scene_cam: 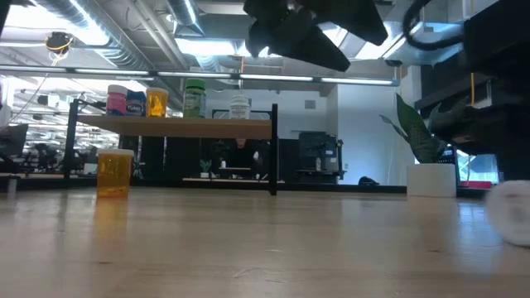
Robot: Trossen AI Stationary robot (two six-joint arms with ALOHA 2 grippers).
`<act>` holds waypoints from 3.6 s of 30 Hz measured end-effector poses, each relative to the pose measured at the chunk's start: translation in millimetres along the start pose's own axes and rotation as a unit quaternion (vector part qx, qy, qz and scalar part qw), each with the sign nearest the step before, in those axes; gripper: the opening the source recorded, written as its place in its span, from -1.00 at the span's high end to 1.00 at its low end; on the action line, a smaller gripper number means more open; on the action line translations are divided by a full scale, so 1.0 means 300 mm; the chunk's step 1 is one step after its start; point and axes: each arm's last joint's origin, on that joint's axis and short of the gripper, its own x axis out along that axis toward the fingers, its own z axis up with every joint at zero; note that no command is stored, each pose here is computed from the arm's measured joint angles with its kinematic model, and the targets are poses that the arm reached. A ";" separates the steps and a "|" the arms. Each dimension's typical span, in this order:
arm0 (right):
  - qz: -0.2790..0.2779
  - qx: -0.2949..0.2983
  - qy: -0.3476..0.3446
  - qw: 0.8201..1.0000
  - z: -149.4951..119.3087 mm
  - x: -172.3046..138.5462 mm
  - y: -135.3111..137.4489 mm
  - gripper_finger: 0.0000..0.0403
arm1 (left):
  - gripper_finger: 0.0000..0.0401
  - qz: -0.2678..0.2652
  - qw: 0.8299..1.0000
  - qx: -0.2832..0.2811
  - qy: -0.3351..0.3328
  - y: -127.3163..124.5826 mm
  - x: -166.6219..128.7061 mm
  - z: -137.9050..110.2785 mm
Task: Pick and place medicine bottles onto shelf by color
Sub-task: Adjust the white pill bottle on the table, then put the orange pill bottle on the shelf
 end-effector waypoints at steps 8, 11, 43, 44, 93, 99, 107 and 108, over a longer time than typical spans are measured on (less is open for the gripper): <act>-0.046 0.000 0.002 0.999 0.062 -0.022 -0.051 0.19 | -0.28 -0.019 0.999 0.040 0.013 -0.040 -0.029 -0.024; -0.053 0.007 0.009 0.999 0.098 -0.043 -0.068 0.19 | -0.28 -0.017 0.998 0.047 0.028 -0.044 -0.035 -0.037; 0.077 0.403 0.372 0.833 0.156 -0.179 -0.263 0.18 | -0.28 -0.023 0.993 0.103 0.058 -0.088 -0.080 -0.084; 0.080 0.408 0.387 0.823 0.151 -0.162 -0.262 0.18 | -0.28 -0.023 0.993 0.104 0.059 -0.088 -0.080 -0.084; 0.110 0.326 0.487 0.803 0.072 0.088 -0.287 -0.19 | -0.28 -0.027 0.991 0.123 0.054 -0.097 -0.086 -0.085; 0.089 0.315 0.465 0.822 0.113 0.077 -0.309 -0.19 | -0.28 -0.027 0.991 0.119 0.055 -0.097 -0.086 -0.085; 0.056 0.270 0.436 0.856 0.198 0.034 -0.313 -0.19 | -0.28 -0.035 0.991 0.118 0.054 -0.116 -0.103 -0.093; 0.044 0.266 0.433 0.860 0.208 0.027 -0.314 -0.19 | -0.28 -0.036 0.991 0.118 0.054 -0.120 -0.106 -0.095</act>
